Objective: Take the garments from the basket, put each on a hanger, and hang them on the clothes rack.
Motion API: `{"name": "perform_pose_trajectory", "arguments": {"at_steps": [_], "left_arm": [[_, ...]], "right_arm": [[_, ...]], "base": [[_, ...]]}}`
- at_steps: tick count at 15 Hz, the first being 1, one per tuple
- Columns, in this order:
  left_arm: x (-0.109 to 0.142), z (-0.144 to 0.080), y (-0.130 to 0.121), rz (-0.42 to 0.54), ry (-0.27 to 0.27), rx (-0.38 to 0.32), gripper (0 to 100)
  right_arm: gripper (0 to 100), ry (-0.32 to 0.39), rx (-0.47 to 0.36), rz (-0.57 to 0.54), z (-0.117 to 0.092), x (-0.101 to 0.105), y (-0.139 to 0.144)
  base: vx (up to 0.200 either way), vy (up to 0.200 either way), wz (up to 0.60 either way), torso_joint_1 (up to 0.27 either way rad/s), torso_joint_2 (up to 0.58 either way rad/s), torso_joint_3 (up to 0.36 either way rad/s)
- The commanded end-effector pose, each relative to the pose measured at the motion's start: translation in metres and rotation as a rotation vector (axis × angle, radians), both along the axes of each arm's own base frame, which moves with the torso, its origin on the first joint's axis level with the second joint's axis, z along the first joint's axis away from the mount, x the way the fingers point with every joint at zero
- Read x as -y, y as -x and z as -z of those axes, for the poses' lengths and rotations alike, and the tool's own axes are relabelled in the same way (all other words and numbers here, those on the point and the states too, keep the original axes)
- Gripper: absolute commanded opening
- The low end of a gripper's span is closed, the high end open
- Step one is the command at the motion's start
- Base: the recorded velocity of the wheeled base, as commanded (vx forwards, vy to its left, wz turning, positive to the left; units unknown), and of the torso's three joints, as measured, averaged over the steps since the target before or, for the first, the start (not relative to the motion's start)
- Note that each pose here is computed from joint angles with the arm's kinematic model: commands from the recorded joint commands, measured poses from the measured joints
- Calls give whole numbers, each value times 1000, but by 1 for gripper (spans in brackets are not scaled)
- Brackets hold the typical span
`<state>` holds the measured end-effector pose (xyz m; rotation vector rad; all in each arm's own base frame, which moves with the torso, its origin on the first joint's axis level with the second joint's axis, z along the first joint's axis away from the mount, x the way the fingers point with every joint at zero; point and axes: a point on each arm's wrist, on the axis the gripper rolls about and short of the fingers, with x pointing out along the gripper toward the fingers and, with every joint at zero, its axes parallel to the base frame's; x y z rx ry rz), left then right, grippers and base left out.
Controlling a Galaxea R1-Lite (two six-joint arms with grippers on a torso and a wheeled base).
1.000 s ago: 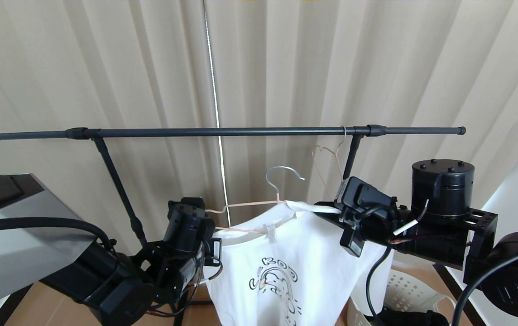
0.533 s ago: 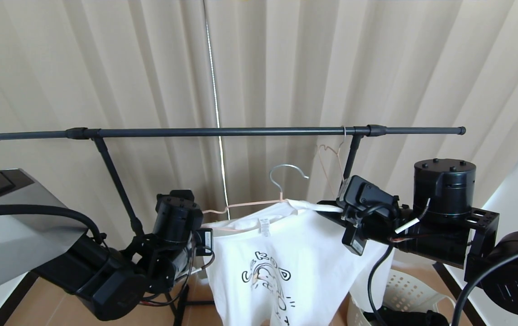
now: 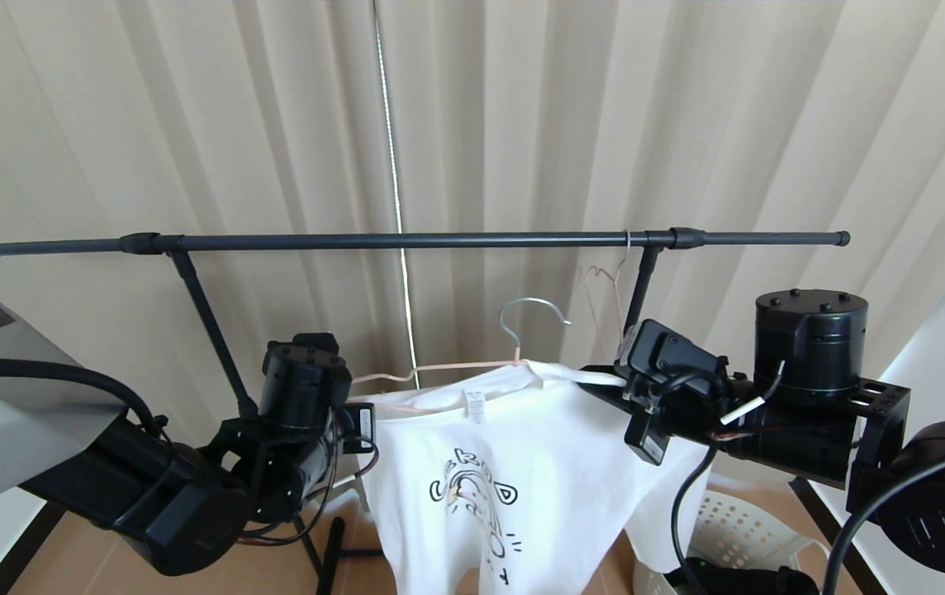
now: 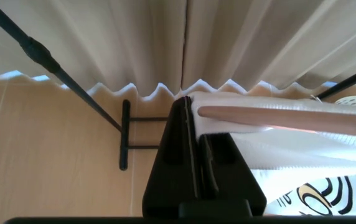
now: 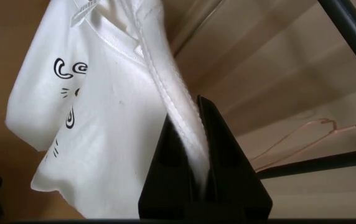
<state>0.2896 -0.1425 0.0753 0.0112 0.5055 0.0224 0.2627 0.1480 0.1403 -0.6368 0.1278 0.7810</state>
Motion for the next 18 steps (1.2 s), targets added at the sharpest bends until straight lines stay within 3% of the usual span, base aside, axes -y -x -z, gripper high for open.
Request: {"name": "perform_pose_trajectory", "arguments": {"at_steps": [1,12,15,18], "left_arm": [[-2,-15,3,10,-1,41,0],[-18,-16,-3,-37,-11,44,0],[-17,-20,-3,-29,-9,65,0],[-5,-35,2,36,-30,125,0]], "right_arm": [[0,1,0,2,0,1,-1],[0,0,1,17,0,4,-2],[0,1,0,17,0,4,-3],[0,2,-2,17,1,4,-4]], "base": [[0,0,0,0,0,0],[0,0,0,0,0,0],[0,0,0,0,0,0],[0,0,0,0,0,0]]}}
